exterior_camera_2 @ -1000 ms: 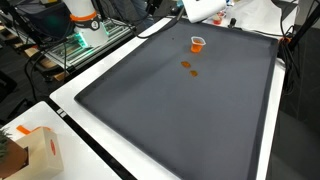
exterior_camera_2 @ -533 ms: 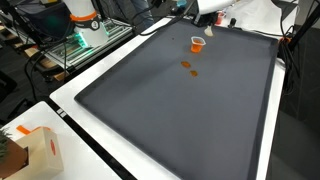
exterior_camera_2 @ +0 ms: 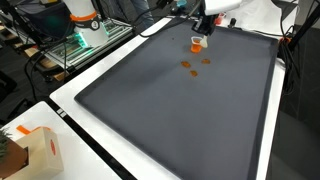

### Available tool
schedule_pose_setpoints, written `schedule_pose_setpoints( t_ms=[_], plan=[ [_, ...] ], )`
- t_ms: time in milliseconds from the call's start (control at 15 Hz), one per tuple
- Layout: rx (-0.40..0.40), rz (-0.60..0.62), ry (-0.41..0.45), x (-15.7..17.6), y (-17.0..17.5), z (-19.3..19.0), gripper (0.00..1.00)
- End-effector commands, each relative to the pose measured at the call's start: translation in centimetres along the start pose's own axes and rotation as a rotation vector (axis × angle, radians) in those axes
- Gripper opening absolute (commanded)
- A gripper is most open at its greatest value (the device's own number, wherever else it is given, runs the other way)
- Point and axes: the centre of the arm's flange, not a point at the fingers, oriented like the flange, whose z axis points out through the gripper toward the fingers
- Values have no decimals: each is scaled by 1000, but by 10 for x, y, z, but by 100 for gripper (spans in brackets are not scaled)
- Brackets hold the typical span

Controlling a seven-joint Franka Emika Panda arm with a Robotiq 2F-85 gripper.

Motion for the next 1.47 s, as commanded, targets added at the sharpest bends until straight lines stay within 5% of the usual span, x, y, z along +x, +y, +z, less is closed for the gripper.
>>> schedule_pose_setpoints(
  t_ms=[0, 400, 1400],
  plan=[
    [-66, 13, 7, 3, -6, 9, 3],
    [-96, -8, -6, 3, -7, 8, 3],
    [157, -157, 37, 4, 95, 0, 3]
  ],
)
